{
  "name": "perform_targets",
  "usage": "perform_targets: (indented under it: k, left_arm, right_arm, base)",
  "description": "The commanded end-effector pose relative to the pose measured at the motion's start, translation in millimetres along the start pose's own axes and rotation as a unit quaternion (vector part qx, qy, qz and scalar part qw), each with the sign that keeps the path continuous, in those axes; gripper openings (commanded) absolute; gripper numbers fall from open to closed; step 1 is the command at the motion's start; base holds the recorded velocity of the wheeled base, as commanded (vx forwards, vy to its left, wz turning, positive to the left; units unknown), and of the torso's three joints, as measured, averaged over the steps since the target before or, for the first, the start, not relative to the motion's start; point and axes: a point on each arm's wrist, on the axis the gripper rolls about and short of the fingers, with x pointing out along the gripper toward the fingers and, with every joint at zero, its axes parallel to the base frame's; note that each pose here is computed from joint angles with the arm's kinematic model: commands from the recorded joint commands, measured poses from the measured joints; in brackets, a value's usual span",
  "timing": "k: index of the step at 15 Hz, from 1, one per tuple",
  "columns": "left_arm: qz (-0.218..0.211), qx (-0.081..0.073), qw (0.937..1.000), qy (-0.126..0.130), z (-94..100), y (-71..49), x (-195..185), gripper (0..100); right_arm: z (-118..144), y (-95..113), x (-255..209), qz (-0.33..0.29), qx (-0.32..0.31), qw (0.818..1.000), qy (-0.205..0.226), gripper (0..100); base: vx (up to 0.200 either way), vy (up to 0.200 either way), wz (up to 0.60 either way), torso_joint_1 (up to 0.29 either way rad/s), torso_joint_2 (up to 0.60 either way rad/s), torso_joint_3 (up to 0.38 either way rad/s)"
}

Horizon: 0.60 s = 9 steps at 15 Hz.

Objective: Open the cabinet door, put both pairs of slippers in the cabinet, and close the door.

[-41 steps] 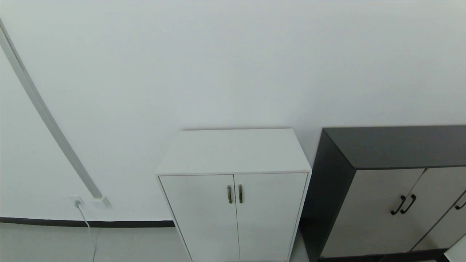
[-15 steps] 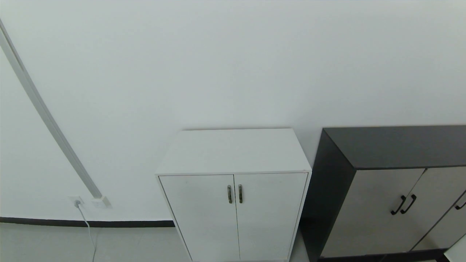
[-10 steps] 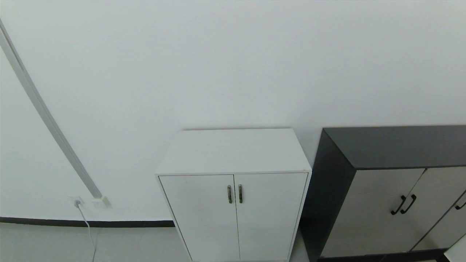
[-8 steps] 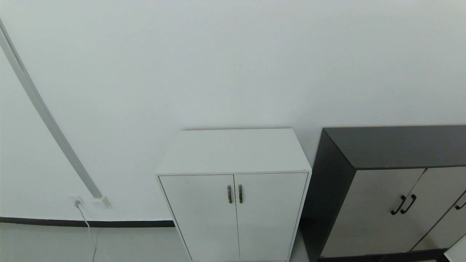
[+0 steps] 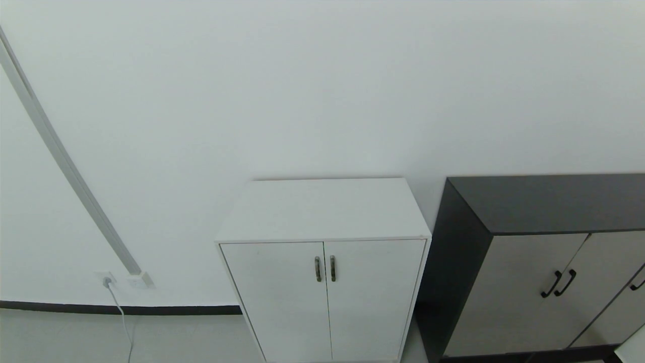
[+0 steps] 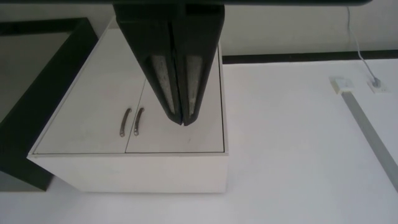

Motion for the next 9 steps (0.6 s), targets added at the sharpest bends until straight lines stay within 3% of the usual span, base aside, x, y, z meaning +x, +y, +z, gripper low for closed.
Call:
perform_targets:
  k: [1, 9]
  left_arm:
    - [0.0, 0.001, 1.0, 0.001, 0.0, 0.0, 0.1, 0]
    - [0.0, 0.001, 1.0, 0.001, 0.0, 0.0, 0.1, 0]
  right_arm:
    - [0.1, -0.5, -0.6, -0.011, 0.014, 1.0, -0.006, 0]
    - [0.4, -1.6, -0.7, -0.035, 0.02, 0.999, -0.009, 0]
  base:
    - [0.0, 0.0, 0.0, 0.0, 0.0, 0.0]
    - [0.0, 0.0, 0.0, 0.0, 0.0, 0.0]
